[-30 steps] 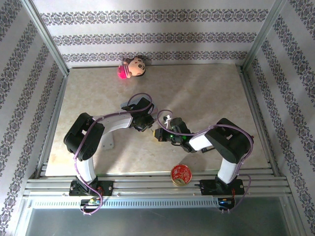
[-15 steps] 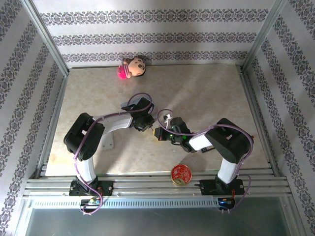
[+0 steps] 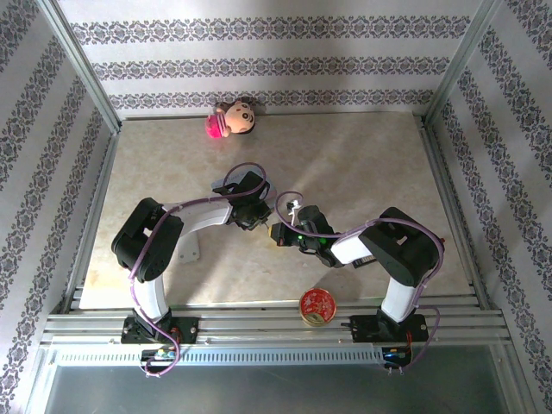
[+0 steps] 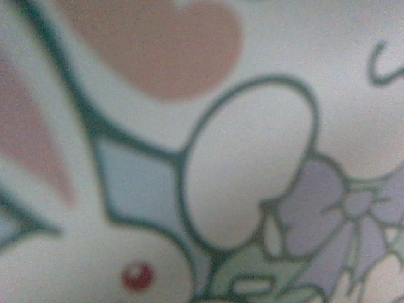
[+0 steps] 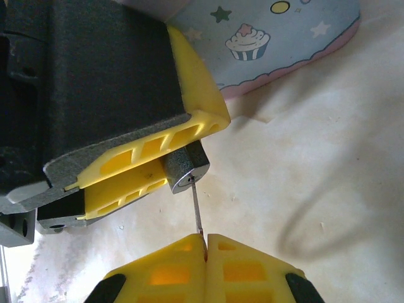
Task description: Unlock a padlock with a key
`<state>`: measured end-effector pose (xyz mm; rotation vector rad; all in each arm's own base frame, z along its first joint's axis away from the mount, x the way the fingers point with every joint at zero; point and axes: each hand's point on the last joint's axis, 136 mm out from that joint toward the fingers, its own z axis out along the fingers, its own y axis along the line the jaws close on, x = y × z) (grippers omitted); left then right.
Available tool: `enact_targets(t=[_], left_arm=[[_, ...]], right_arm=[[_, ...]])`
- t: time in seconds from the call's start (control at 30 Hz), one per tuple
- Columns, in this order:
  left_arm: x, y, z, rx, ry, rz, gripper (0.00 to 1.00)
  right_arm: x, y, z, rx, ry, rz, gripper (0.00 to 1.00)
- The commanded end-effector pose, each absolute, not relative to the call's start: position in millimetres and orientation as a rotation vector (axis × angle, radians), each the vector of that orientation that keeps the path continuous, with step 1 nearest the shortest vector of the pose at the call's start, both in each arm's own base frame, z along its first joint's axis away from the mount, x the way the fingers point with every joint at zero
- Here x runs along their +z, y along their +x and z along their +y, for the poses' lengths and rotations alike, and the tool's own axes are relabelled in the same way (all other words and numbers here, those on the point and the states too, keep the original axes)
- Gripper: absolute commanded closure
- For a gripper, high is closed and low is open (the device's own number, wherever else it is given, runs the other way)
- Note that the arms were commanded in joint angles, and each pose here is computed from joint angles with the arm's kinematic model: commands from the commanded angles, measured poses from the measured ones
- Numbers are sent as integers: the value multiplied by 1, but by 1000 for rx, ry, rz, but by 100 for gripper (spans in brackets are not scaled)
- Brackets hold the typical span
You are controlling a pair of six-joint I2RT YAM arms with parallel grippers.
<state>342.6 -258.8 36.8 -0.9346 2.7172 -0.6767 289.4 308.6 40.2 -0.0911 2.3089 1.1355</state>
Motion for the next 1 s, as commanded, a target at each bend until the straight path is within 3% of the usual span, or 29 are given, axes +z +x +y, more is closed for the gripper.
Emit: enact_targets(t=[0.0,0.97], left_arm=[[41,335,-265,-738,-952,2731,82],[41,332,-265,-761,-953,2730,84]], right_arm=[[59,301,318,1161,-98,2220,100],[70,307,305,1104,-39,2165,100]])
